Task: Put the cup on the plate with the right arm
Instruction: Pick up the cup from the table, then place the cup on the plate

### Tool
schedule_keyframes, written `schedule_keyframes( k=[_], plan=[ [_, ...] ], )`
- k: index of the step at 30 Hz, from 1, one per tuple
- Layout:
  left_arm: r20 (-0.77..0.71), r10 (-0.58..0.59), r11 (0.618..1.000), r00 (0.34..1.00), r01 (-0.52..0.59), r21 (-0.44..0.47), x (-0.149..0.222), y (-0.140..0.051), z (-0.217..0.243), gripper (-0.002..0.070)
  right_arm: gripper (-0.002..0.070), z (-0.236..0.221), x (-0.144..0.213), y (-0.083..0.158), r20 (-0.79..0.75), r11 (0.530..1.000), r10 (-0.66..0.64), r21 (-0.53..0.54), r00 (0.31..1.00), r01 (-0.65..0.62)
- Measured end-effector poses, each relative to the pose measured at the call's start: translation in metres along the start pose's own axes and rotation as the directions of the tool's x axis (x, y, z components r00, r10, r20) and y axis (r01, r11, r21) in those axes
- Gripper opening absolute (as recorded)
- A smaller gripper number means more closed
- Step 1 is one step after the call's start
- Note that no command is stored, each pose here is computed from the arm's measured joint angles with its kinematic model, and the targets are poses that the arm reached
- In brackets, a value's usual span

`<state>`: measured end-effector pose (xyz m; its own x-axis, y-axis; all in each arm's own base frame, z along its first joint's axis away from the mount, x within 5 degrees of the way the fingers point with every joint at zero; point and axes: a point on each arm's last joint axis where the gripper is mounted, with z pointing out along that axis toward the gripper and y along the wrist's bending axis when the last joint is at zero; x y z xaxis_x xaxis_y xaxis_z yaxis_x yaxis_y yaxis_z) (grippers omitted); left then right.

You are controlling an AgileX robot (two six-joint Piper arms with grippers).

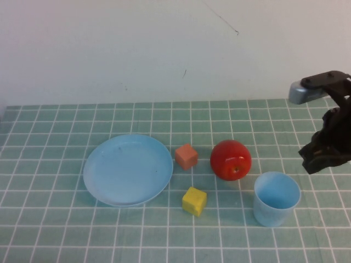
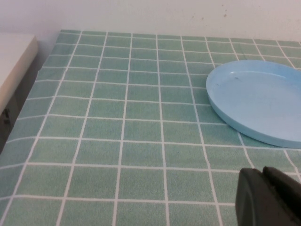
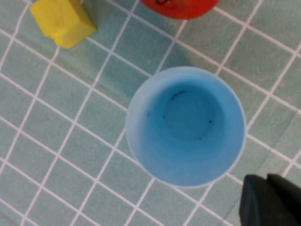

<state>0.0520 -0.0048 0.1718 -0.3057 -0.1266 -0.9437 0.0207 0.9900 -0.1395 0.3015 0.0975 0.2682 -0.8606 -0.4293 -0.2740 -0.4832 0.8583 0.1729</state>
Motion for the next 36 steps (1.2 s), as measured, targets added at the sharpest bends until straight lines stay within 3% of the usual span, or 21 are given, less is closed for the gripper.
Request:
schedule_keyframes(
  k=[3, 7, 9, 17, 19, 22, 26, 28, 33, 36],
  plan=[
    [0.0, 0.0, 1.0, 1.0, 0.0, 0.0, 0.0, 0.0, 0.0, -0.0003, 0.0085, 0.013, -0.009, 0.001, -0.009, 0.999, 0.026, -0.038, 1.0, -0.027],
    [0.0, 0.0, 1.0, 1.0, 0.0, 0.0, 0.0, 0.0, 0.0, -0.0003, 0.0314, 0.029, -0.017, -0.001, -0.026, 0.995, 0.069, -0.077, 0.997, -0.071],
    [0.0, 0.0, 1.0, 1.0, 0.0, 0.0, 0.0, 0.0, 0.0, -0.0003, 0.0387, 0.038, -0.018, -0.003, -0.048, 0.994, 0.075, -0.082, 0.996, -0.078],
    [0.0, 0.0, 1.0, 1.0, 0.0, 0.0, 0.0, 0.0, 0.0, -0.0003, 0.0442, 0.072, -0.019, -0.015, -0.125, 0.995, 0.077, -0.059, 0.989, -0.085],
    [0.0, 0.0, 1.0, 1.0, 0.0, 0.0, 0.0, 0.0, 0.0, -0.0003, 0.0435, 0.08, -0.019, -0.017, -0.137, 0.995, 0.078, -0.055, 0.987, -0.087],
    [0.0, 0.0, 1.0, 1.0, 0.0, 0.0, 0.0, 0.0, 0.0, -0.0003, 0.0366, 0.091, -0.019, -0.02, -0.159, 0.995, 0.074, -0.057, 0.984, -0.084],
    [0.0, 0.0, 1.0, 1.0, 0.0, 0.0, 0.0, 0.0, 0.0, -0.0003, 0.0115, 0.102, -0.021, -0.024, -0.19, 0.997, 0.032, -0.062, 0.981, -0.045],
    [0.0, 0.0, 1.0, 1.0, 0.0, 0.0, 0.0, 0.0, 0.0, -0.0003, 0.0052, 0.097, -0.028, -0.024, -0.177, 0.998, 0.013, -0.06, 0.984, -0.024],
    [0.0, 0.0, 1.0, 1.0, 0.0, 0.0, 0.0, 0.0, 0.0, -0.0003, 0.0019, 0.06, -0.06, -0.016, -0.043, 0.998, -0.043, -0.058, 0.998, 0.04],
    [0.0, 0.0, 1.0, 1.0, 0.0, 0.0, 0.0, 0.0, 0.0, -0.0003, 0.0018, 0.029, -0.087, 0.001, 0.073, 0.992, -0.106, -0.062, 0.992, 0.111]
  ],
)
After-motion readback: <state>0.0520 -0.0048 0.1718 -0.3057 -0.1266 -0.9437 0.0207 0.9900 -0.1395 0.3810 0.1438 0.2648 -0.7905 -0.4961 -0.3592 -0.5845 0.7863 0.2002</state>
